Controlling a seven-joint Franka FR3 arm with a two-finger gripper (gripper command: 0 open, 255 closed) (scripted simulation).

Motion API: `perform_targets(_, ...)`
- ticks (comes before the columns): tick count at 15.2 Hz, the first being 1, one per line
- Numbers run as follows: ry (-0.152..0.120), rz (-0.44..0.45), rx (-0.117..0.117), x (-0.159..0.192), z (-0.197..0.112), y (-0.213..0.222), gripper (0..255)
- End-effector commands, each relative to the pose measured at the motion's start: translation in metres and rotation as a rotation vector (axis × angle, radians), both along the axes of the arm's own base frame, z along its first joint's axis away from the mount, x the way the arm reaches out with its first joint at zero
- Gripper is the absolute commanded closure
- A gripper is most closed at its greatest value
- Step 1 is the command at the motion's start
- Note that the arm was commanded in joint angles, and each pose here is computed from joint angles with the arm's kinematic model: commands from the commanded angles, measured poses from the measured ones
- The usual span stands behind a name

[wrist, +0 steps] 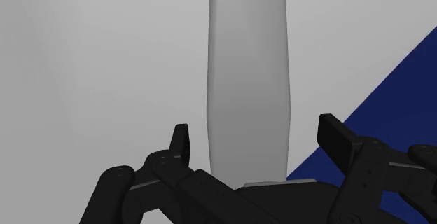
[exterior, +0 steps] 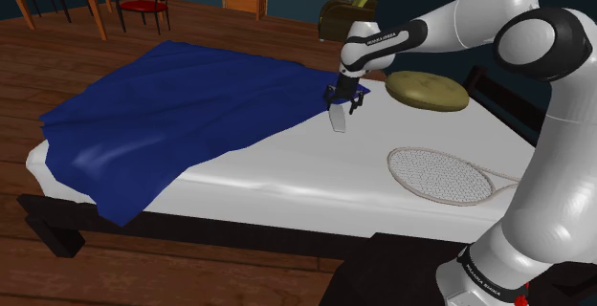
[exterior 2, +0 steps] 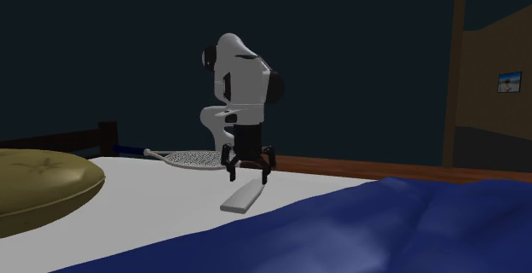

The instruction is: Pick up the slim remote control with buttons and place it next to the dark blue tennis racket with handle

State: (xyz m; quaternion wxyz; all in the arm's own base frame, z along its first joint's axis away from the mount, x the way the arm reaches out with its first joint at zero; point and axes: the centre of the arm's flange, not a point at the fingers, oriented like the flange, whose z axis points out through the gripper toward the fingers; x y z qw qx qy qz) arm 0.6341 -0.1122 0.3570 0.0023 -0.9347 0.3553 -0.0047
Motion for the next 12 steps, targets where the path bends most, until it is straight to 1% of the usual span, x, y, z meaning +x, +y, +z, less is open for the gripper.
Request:
perform_targets(1,-0.001,-0.002,0.000,0.002,-0.011,0.000,0)
perform_targets(5,-0.001,-0.002,0.000,0.002,-0.030,0.000,0)
perform_targets(12,-0.001,-0.002,0.000,0.002,-0.030,0.000,0)
